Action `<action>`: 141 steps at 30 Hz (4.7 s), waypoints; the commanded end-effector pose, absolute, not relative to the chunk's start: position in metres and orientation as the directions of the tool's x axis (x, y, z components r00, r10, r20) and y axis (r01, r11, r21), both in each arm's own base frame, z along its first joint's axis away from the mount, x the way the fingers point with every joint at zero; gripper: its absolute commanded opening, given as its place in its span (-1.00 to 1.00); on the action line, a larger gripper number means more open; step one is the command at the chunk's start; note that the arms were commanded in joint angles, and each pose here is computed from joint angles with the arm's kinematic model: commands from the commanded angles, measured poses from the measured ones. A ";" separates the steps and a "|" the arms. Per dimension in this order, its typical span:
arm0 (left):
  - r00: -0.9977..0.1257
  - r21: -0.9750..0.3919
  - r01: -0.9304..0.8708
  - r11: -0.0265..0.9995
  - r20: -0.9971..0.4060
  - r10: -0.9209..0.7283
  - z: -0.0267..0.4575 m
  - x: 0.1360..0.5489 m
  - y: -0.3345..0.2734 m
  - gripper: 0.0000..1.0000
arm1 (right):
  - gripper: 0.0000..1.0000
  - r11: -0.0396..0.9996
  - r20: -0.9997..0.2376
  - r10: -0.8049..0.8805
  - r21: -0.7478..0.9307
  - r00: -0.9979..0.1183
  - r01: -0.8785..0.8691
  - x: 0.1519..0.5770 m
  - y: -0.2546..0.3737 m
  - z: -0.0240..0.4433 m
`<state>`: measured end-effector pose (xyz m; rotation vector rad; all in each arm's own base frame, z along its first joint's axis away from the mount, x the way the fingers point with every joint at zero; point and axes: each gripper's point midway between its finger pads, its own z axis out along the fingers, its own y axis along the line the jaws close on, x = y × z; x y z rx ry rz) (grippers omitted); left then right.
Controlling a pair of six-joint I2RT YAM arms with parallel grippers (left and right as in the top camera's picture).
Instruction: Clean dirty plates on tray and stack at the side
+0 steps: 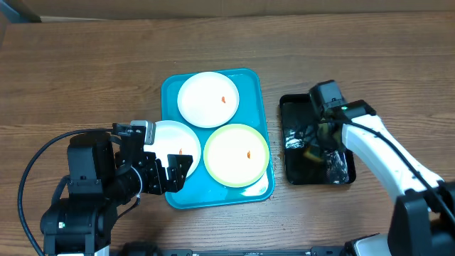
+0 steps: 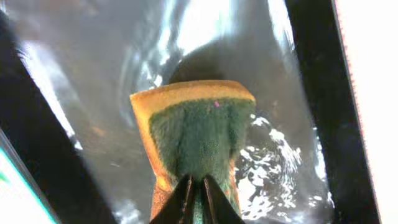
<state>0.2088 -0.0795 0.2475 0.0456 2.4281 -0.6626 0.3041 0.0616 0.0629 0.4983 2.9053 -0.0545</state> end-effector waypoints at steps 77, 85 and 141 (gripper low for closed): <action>-0.979 -0.339 0.040 0.940 -0.201 -0.031 0.141 0.225 -0.092 0.36 | -0.93 0.851 -0.488 -0.180 0.358 -0.854 -0.384 0.267 0.193 0.154; -0.966 -0.362 0.031 0.932 -0.250 -0.065 0.106 0.246 -0.107 0.36 | -0.93 0.848 -0.512 -0.170 0.360 -0.842 -0.390 0.268 0.218 0.154; -0.989 -0.374 -0.039 0.926 -0.117 -0.089 0.001 0.282 -0.140 -0.92 | -0.93 0.835 -0.323 -0.260 0.398 -0.910 -0.380 0.257 0.281 0.058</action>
